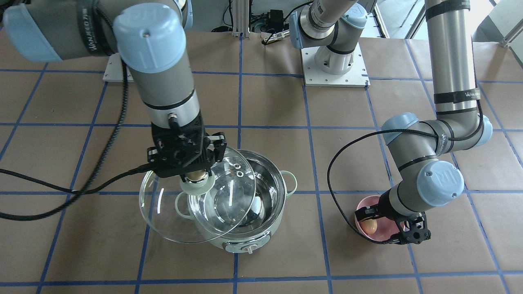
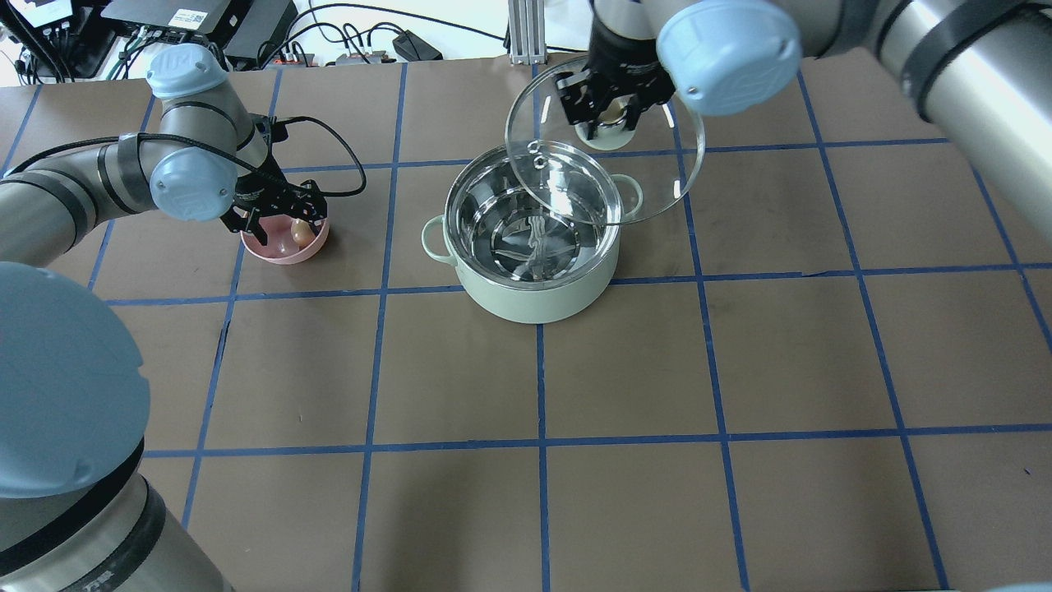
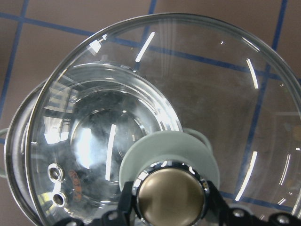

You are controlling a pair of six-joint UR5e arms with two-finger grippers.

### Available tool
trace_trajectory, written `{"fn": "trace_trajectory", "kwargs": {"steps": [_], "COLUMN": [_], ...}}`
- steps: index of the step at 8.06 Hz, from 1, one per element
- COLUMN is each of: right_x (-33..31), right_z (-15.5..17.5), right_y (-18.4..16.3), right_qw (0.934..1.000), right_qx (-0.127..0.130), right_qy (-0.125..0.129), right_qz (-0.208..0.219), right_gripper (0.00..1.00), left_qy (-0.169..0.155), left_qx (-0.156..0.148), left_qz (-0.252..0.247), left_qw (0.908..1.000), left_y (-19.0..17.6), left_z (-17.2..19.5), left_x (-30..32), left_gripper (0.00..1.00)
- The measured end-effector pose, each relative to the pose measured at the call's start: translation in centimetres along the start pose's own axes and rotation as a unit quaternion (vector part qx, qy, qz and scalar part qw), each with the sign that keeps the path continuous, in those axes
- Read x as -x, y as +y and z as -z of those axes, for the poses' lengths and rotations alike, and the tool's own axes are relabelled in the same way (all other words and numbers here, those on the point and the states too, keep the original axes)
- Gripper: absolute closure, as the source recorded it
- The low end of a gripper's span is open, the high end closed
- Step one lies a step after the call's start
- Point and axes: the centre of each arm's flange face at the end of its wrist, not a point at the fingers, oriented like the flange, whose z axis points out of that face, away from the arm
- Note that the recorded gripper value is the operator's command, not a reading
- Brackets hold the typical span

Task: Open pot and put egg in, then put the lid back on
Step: 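Lift the glass lid off the pot and carry it aside with the right gripper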

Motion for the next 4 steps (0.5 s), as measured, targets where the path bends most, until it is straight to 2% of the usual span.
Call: {"fn": "trace_trajectory", "kwargs": {"steps": [2, 4], "right_x": [-8.6, -14.9], "right_z": [1.6, 1.3], "right_y": [-0.1, 0.5], "right_qw": [0.9999, 0.9995], "right_qx": [0.001, 0.015], "right_qy": [0.012, 0.028], "right_qz": [-0.011, -0.003], "right_gripper": [1.0, 1.0], "left_qy": [0.001, 0.001], "left_qx": [-0.002, -0.01], "left_qz": [0.001, 0.002], "left_qw": [1.0, 0.9999], "left_y": [0.0, -0.3], "left_z": [-0.1, -0.2], "left_x": [0.0, 0.0], "left_gripper": [0.12, 0.12]}}
